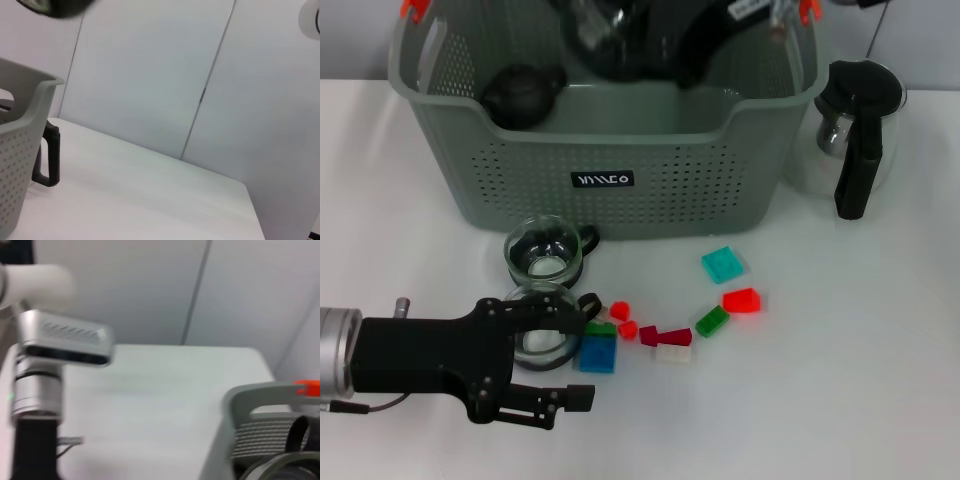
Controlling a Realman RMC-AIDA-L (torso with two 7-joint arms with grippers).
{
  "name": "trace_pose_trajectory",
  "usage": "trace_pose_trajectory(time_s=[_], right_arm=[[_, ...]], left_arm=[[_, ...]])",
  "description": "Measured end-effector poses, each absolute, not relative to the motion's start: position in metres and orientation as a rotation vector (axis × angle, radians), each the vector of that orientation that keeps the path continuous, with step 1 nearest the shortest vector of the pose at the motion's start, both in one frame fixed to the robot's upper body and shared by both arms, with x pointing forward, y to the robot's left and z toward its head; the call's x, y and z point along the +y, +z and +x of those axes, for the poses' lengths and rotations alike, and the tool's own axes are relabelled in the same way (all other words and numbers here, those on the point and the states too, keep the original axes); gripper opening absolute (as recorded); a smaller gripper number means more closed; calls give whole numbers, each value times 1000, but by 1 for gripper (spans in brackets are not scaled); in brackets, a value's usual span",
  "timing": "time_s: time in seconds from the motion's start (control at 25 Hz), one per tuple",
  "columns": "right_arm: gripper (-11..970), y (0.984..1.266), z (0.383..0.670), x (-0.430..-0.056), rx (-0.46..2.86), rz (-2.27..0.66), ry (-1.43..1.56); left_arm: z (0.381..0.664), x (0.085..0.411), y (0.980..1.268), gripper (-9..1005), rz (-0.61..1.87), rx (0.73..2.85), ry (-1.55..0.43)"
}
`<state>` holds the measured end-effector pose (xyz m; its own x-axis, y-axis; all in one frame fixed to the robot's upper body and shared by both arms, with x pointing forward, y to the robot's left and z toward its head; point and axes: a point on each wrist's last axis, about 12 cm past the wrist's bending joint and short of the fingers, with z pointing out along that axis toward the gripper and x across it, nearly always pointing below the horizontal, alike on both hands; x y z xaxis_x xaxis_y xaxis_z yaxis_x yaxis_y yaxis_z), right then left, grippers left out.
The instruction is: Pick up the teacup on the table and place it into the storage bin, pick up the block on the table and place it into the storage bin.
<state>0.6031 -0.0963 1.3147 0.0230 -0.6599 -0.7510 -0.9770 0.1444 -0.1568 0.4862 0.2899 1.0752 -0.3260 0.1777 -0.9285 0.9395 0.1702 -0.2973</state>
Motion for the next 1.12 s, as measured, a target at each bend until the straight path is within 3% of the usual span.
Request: trace_pose_trajectory(time_s=[0.28, 0.68, 1.12], right_arm=[[57, 1302, 628, -104, 1781, -1468, 478], [56, 1252, 676, -102, 1953, -1352, 332], [59, 1221, 685, -93, 2035, -1368, 173]], left_arm=[[487, 290, 1076, 734, 1079, 1661, -1223], [486, 291, 1075, 732, 1074, 1655, -1216], [487, 291, 1075, 730, 1075, 1658, -1215]])
